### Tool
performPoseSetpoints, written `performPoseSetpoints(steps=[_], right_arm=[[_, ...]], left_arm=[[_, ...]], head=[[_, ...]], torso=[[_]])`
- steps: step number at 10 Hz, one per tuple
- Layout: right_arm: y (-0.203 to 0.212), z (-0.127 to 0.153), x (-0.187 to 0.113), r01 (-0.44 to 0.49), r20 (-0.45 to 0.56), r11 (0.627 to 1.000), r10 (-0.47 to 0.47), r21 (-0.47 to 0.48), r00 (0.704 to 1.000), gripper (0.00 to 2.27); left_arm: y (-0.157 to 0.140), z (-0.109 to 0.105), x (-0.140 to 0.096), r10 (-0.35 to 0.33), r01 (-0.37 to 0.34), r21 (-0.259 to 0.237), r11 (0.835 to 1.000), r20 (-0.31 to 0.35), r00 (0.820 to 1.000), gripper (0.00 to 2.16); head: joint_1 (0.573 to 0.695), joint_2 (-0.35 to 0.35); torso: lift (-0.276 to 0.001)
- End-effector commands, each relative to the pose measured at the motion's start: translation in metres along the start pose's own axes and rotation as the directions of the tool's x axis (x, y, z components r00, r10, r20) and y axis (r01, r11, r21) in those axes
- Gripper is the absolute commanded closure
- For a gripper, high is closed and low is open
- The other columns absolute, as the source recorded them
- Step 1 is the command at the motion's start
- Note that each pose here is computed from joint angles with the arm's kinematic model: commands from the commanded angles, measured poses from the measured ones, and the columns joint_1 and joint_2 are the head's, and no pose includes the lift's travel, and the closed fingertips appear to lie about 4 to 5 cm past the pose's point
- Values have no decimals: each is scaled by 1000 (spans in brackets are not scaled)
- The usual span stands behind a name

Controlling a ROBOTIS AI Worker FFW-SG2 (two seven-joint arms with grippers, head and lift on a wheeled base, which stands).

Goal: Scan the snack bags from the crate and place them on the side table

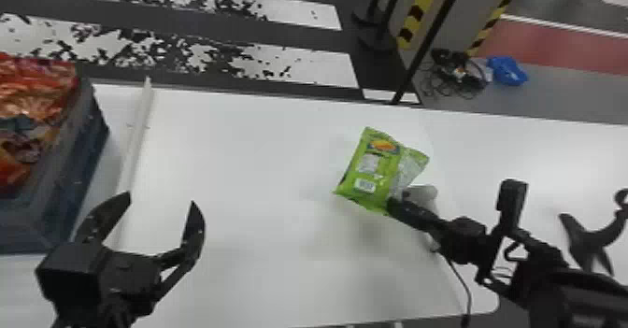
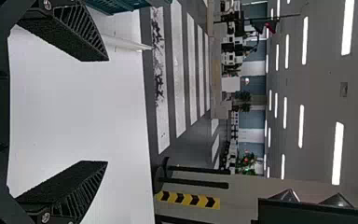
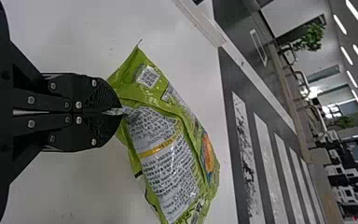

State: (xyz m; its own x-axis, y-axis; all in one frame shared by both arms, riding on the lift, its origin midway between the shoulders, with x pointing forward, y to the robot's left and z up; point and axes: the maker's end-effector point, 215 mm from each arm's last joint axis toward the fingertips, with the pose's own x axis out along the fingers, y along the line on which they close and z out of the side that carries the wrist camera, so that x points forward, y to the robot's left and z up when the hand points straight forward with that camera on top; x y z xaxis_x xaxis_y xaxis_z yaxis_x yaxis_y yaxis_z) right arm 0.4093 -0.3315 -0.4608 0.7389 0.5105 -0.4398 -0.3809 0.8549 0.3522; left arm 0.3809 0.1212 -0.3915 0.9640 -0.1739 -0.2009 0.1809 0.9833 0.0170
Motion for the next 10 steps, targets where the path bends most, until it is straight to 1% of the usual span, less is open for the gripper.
performPoseSetpoints(steps=[1,2,3,4,5,6,7,8,9,10], right_arm=[[-30,40,-35,48,132,997,-55,56,990,2236],[-54,65,-60,87,227,992,-105,90,968,2236],[-84,78,-80,154,280,978,-188,141,941,2236],[-114,81,-99,220,309,958,-269,184,912,2236],[-142,79,-115,263,333,937,-330,230,883,2236],[-167,73,-128,322,343,909,-400,264,850,2236],[-187,62,-138,378,330,879,-463,290,823,2236],[-206,47,-144,438,291,841,-527,318,799,2213],[-222,26,-145,483,240,805,-573,345,784,2142],[-233,10,-141,525,202,777,-609,349,767,2044]], left_arm=[[0,-1,0,1,-1,-2,1000,-1,1000,83],[0,-2,0,1,-1,-2,1000,-3,1000,83],[-1,-1,0,0,0,-2,1000,-1,1000,83],[-1,-1,0,0,0,-2,1000,-1,1000,83],[-1,-2,0,0,0,-2,1000,-4,1000,83],[0,-1,0,1,-1,-2,1000,0,1000,83],[0,-1,0,1,-1,-2,1000,0,1000,83],[-1,-1,0,0,0,-2,1000,-1,1000,83],[0,-1,0,1,-1,-2,1000,0,1000,83],[-1,-2,0,1,-1,-3,1000,-4,1000,83]], head=[[695,-286],[695,-323],[695,-350],[695,-350],[695,-350],[695,-350],[695,-350],[695,-350],[695,-350],[695,-350]], torso=[[-94],[-94],[-94],[-94],[-94],[-94],[-94],[-94],[-94],[-94]])
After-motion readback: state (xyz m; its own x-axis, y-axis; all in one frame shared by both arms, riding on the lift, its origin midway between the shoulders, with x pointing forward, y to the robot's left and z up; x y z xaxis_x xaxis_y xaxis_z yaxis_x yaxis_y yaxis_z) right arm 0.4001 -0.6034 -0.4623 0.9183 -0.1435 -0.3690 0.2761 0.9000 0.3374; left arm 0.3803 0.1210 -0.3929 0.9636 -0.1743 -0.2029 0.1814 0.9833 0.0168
